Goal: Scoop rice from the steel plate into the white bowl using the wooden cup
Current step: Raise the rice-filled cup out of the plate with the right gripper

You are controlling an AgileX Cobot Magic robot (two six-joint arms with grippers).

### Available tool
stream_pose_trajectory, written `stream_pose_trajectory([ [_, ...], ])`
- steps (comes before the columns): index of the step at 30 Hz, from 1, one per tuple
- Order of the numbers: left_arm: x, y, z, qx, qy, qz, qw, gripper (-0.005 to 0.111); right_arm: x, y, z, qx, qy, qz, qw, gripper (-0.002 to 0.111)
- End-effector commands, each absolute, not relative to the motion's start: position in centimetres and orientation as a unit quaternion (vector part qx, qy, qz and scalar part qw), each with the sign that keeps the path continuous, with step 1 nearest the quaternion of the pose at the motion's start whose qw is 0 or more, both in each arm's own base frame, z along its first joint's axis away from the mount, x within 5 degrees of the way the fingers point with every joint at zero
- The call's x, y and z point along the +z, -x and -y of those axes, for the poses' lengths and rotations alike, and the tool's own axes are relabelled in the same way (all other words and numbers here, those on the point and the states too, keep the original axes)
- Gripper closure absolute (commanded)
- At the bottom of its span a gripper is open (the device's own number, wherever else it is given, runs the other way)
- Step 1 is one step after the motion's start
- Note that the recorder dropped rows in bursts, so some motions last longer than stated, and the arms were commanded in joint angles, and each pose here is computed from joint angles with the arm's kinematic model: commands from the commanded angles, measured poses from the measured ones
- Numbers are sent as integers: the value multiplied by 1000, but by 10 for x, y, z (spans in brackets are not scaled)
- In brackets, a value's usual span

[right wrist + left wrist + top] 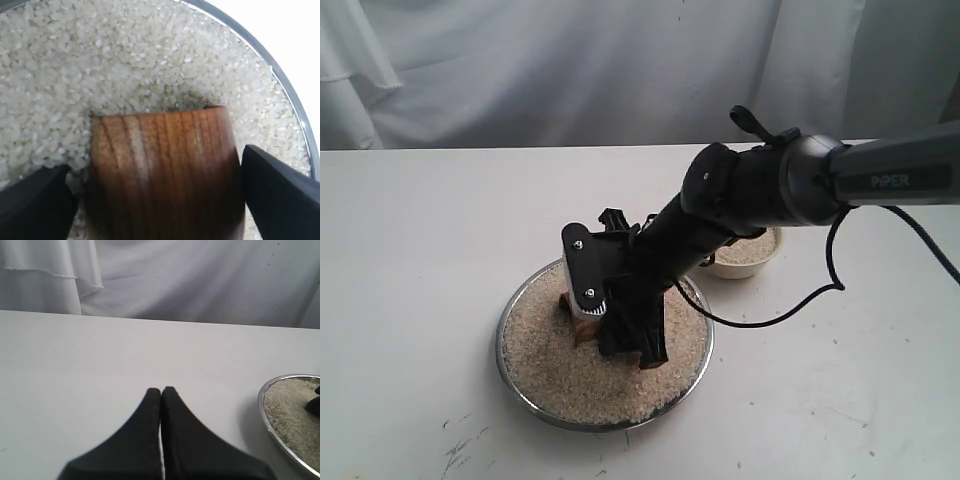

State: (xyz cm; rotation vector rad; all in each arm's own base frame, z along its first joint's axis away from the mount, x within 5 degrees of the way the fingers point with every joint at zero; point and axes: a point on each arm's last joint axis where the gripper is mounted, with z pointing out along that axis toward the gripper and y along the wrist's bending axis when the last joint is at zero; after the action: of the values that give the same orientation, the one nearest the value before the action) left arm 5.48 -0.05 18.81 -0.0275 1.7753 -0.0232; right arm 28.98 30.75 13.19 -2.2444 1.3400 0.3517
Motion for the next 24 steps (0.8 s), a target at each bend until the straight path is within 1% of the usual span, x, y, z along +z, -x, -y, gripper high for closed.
stream_pose_trajectory([
  [1, 187, -55, 1, -12, 13, -773, 634, 107, 130, -290, -303, 173, 815, -494, 248, 108],
  [12, 187, -55, 1, -12, 13, -773, 634, 107, 120, -287, -305, 198, 811, -496, 239, 108],
  [19, 187, -55, 1, -12, 13, -773, 634, 107, 121, -284, -307, 223, 803, -499, 238, 108],
  [24, 187, -55, 1, -12, 13, -773, 634, 107, 121, -291, -300, 226, 796, -508, 237, 108],
])
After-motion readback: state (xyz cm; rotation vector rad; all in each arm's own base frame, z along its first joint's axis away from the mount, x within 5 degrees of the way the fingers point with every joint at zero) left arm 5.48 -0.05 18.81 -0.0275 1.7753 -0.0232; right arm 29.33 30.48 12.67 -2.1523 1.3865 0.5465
